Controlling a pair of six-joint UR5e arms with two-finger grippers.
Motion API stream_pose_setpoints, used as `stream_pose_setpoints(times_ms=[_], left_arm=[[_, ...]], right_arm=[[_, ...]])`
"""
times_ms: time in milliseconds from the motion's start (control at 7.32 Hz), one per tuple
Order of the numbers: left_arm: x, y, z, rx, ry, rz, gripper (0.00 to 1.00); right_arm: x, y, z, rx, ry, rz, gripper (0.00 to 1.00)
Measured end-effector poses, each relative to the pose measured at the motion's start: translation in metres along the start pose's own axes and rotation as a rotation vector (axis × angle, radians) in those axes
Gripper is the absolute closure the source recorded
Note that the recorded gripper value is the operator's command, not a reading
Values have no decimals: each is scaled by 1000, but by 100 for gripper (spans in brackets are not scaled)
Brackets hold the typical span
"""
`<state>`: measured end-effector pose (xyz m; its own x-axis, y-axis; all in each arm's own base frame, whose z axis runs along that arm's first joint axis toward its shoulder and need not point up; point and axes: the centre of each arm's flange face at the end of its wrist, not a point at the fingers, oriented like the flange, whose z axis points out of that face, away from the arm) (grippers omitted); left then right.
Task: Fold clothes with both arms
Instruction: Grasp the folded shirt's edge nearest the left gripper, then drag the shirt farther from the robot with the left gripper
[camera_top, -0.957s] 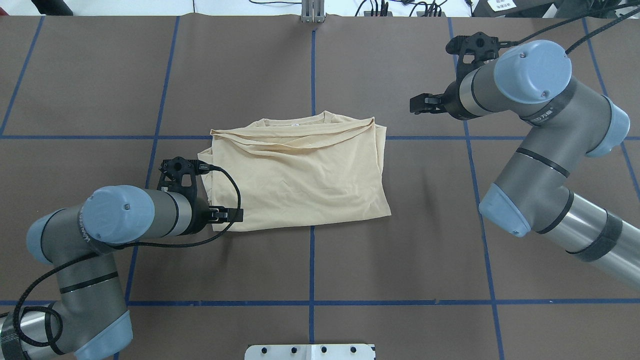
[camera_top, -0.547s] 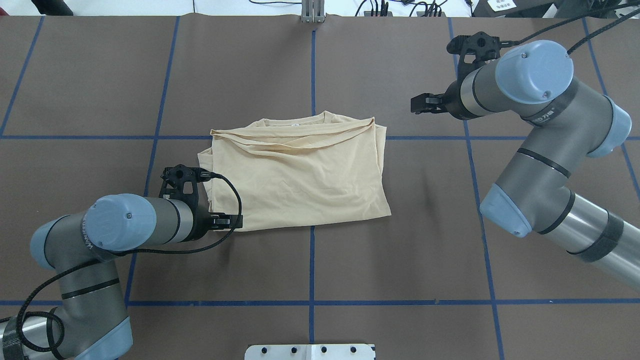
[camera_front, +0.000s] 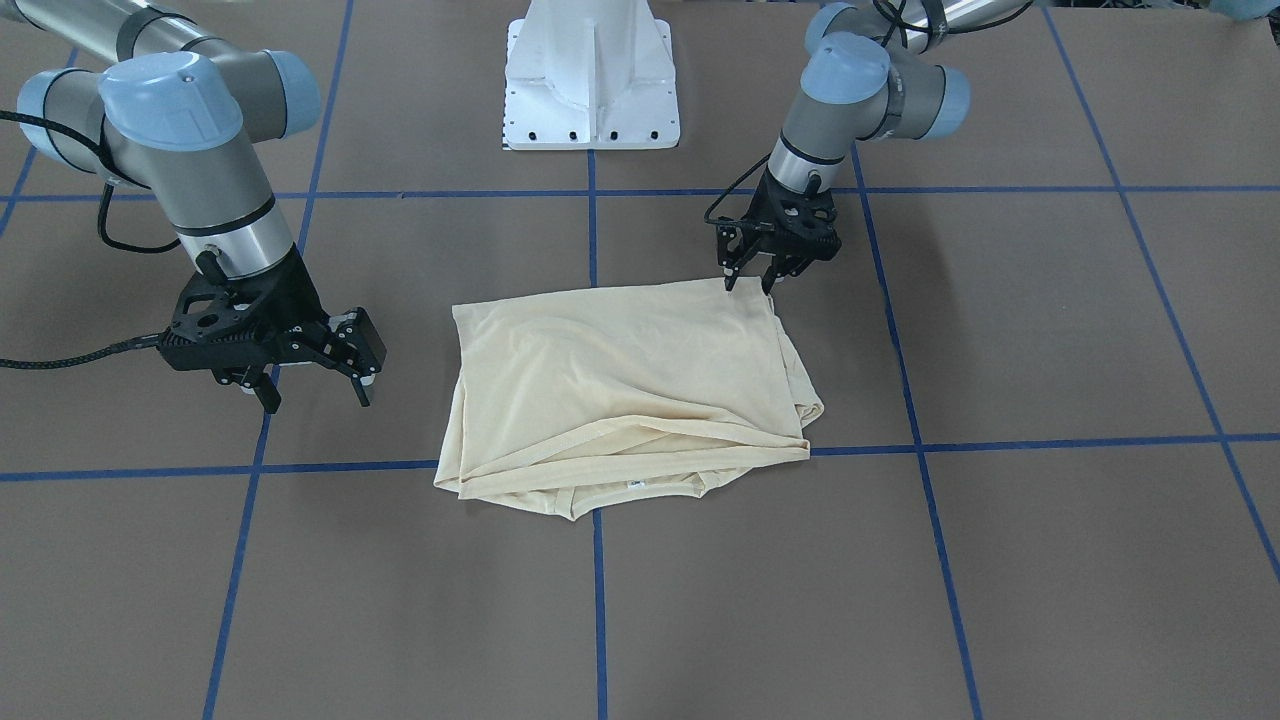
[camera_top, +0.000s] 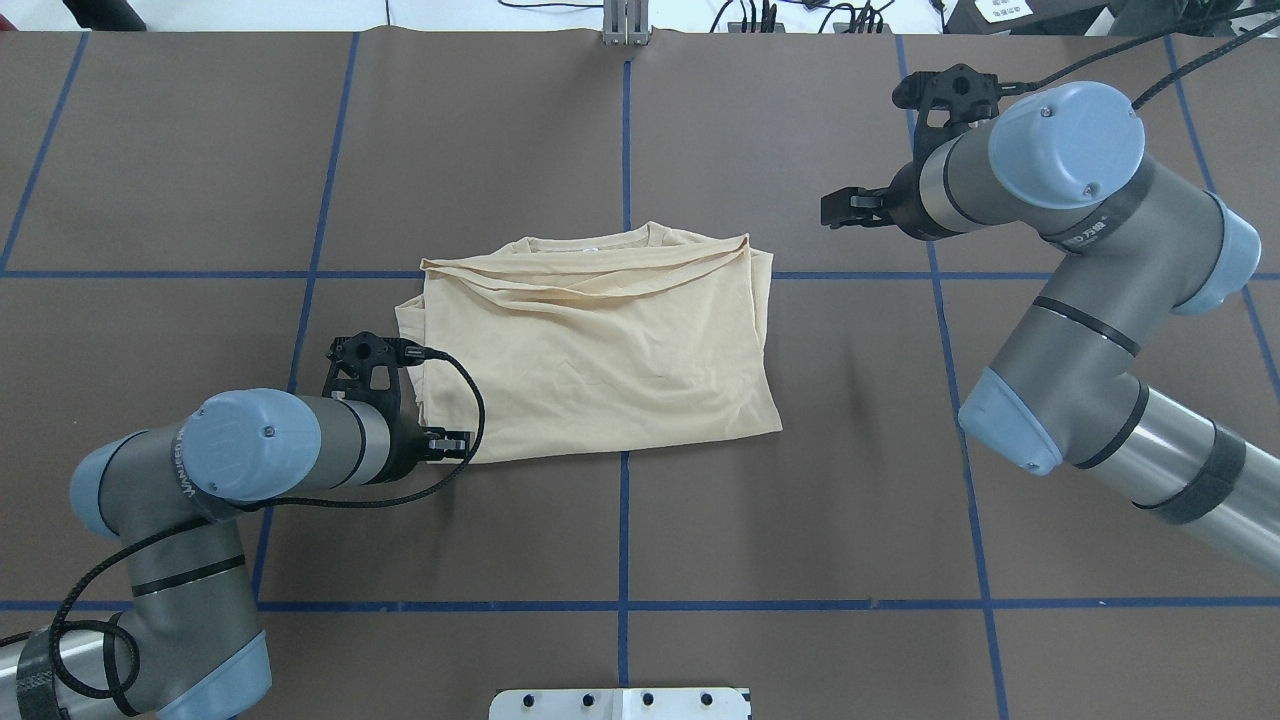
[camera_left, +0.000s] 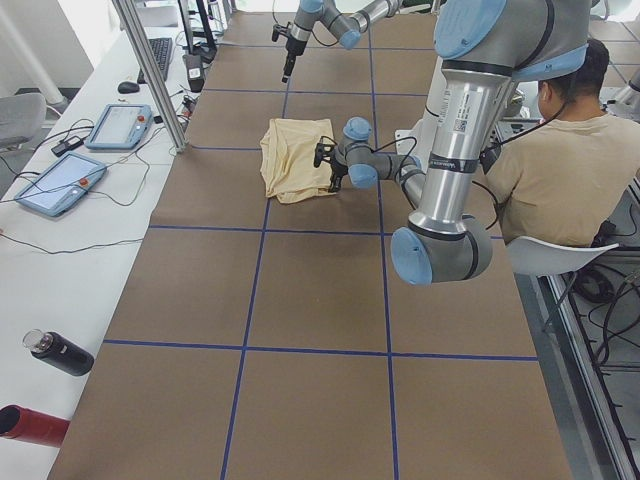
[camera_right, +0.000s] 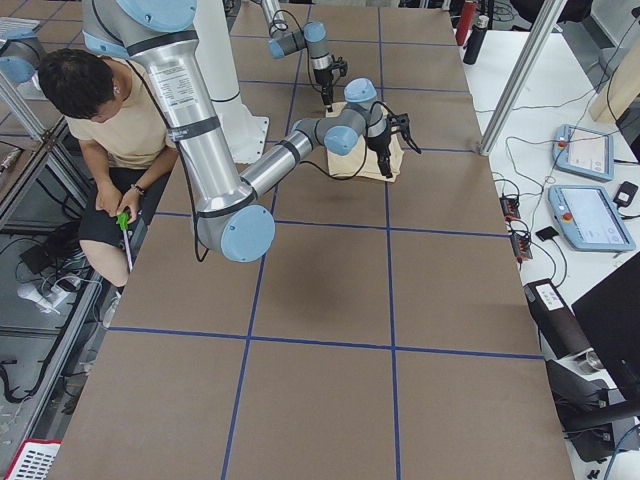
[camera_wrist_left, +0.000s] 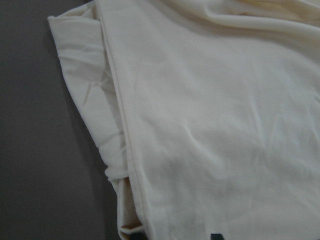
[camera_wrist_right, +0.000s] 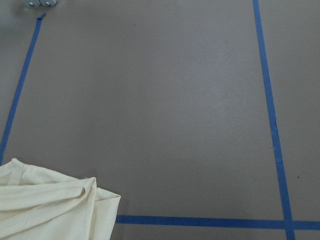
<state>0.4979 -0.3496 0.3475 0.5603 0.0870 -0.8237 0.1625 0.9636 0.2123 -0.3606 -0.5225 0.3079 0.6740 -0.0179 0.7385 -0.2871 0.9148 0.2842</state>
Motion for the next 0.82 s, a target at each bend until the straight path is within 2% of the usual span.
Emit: stream_pose_setpoints(times_ms=[547, 820], left_arm=[[-5, -8, -4, 12, -9, 18, 100], [-34, -51, -9, 71, -59, 103, 100]], right_arm=[[-1, 0, 1, 0, 1, 0, 0], [-1, -1, 2, -2, 2, 2, 0]])
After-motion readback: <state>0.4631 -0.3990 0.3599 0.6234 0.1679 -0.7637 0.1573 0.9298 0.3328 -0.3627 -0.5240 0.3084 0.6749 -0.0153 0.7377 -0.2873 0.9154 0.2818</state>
